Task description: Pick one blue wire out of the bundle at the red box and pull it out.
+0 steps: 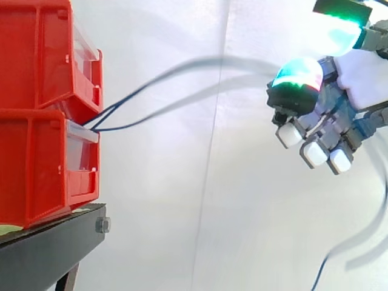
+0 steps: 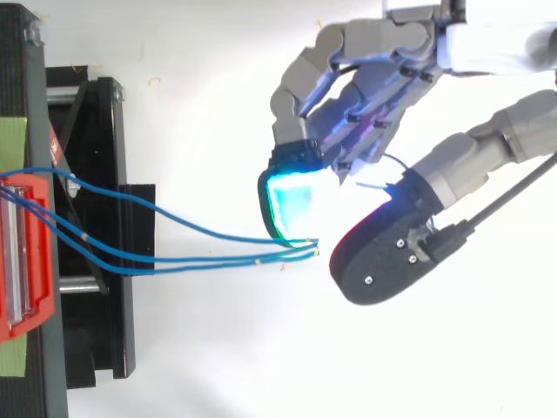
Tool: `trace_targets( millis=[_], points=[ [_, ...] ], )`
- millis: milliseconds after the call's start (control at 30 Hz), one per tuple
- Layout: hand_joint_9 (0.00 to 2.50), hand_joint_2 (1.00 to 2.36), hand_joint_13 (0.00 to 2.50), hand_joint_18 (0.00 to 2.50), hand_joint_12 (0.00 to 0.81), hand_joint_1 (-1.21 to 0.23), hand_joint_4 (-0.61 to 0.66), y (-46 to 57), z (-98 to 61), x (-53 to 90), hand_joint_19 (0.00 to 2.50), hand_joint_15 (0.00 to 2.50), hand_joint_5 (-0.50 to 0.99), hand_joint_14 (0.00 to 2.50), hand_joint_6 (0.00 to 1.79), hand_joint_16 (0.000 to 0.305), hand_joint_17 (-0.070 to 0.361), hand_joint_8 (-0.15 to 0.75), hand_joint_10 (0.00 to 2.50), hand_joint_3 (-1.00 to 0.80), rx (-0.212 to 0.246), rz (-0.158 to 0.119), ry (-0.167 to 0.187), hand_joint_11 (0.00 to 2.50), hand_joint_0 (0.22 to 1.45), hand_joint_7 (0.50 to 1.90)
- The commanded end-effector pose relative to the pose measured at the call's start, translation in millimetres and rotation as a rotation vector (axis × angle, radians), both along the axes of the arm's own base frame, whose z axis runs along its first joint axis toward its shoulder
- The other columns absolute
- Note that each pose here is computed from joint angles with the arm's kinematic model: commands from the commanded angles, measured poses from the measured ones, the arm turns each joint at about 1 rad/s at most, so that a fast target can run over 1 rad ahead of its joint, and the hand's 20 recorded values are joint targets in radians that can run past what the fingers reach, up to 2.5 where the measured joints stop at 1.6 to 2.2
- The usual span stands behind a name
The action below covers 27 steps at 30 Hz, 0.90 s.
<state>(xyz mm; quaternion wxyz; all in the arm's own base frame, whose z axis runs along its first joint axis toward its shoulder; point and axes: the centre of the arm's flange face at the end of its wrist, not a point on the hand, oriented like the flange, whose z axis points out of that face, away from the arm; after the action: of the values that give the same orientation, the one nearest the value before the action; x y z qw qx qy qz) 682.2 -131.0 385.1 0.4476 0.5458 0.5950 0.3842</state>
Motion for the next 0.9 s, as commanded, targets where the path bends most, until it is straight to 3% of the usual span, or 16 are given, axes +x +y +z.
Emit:
trace_targets(
  millis=[0, 533, 567, 600, 633, 700, 733, 767, 867],
  points=[
    [0.7, 1.0, 0.71, 0.75, 0.475, -0.76, 0.12, -0.9, -1.7, -0.4, 0.35, 0.27, -0.23, 0.01, 0.93, 0.068, 0.152, 0.312, 0.01, -0.5, -0.004, -0.008, 0.004, 0.41, 0.46, 0.89],
    [0.74, 1.0, 0.74, 0.76, 0.478, -0.68, 0.15, 0.0, -2.9, -0.3, 0.36, 0.29, -0.22, 0.01, 0.92, 0.067, 0.152, 0.332, 0.01, -0.5, -0.026, -0.001, 0.005, 0.45, 0.48, 0.87],
    [0.74, 1.0, 0.74, 0.76, 0.478, -0.67, 0.16, 0.0, -6.1, -0.6, 0.36, 0.29, -0.22, 0.01, 0.92, 0.067, 0.152, 0.331, 0.01, -0.5, -0.028, -0.001, 0.011, 0.44, 0.48, 0.86],
    [0.74, 1.0, 0.74, 0.76, 0.477, -0.67, 0.16, 2.0, -19.6, -2.5, 0.36, 0.29, -0.21, 0.01, 0.91, 0.068, 0.152, 0.332, 0.01, -0.5, -0.037, -0.004, 0.03, 0.44, 0.48, 0.83],
    [0.75, 1.0, 0.74, 0.76, 0.476, -0.66, 0.16, 1.4, -23.4, -2.1, 0.36, 0.29, -0.21, 0.01, 0.9, 0.068, 0.152, 0.333, 0.01, -0.5, -0.04, -0.009, 0.024, 0.43, 0.48, 0.8],
    [0.76, 1.0, 0.75, 0.75, 0.474, -0.65, 0.18, 0.5, -34.4, 2.1, 0.36, 0.29, -0.21, 0.01, 0.88, 0.068, 0.152, 0.333, 0.01, -0.49, -0.055, -0.034, -0.01, 0.42, 0.49, 0.77],
    [0.77, 1.0, 0.75, 0.76, 0.474, -0.64, 0.19, 0.3, -48.6, 7.9, 0.37, 0.29, -0.2, 0.01, 0.86, 0.068, 0.152, 0.332, 0.01, -0.49, -0.072, -0.072, -0.076, 0.39, 0.48, 0.76],
    [0.77, 1.0, 0.75, 0.76, 0.475, -0.64, 0.19, 2.5, -55.1, 12.8, 0.37, 0.29, -0.2, 0.01, 0.86, 0.068, 0.152, 0.332, 0.01, -0.49, -0.084, -0.087, -0.128, 0.39, 0.48, 0.75],
    [0.79, 1.0, 0.76, 0.75, 0.472, -0.63, 0.19, 7.2, -69.2, 20.1, 0.37, 0.28, -0.17, 0.01, 0.77, 0.067, 0.152, 0.331, 0.01, -0.5, -0.131, -0.1, -0.213, 0.35, 0.48, 0.79]
  ],
)
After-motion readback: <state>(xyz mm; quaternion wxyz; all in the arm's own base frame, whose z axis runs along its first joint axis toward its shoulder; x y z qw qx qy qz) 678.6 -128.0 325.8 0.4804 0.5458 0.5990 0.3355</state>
